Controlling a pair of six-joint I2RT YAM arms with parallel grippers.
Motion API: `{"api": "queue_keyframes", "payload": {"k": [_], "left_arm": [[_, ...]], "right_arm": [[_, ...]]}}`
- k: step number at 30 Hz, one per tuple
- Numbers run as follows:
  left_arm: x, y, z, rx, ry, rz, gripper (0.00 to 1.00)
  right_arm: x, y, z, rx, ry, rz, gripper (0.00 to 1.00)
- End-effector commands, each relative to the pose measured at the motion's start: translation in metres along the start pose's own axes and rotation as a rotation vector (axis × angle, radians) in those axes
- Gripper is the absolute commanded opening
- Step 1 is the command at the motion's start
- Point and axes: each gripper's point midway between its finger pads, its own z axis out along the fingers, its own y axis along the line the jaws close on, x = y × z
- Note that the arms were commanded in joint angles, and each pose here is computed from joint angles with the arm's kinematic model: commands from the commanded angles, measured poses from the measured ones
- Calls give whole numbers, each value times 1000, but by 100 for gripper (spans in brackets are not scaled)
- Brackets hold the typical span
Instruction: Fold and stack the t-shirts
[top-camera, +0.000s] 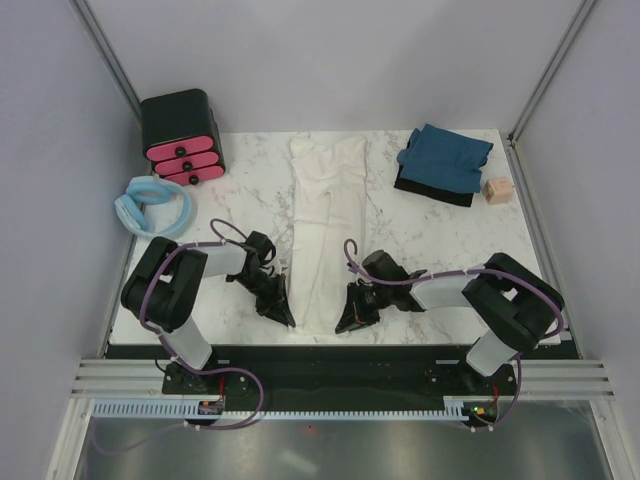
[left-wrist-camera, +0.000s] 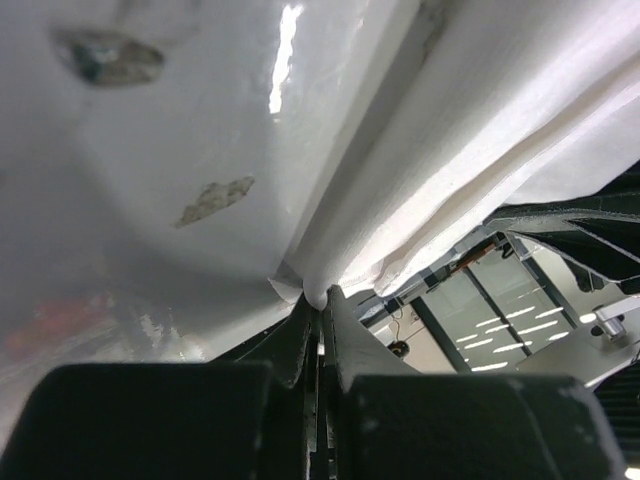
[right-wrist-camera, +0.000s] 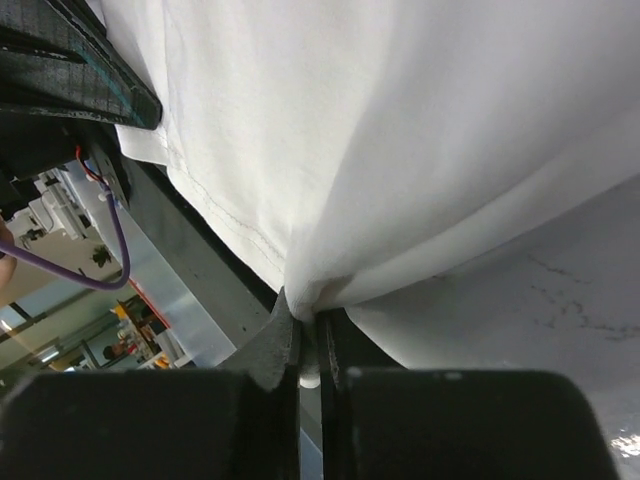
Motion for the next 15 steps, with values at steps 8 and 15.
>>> {"api": "queue_keyframes", "payload": {"k": [8, 15], "left_arm": [[-15, -20, -20, 16, -116, 109, 2], [-28, -65, -52, 110, -203, 191, 2]], "right_arm": [[-11, -13, -31, 238, -49, -82, 0], [-41, 31, -51, 202, -128, -150, 0]]}}
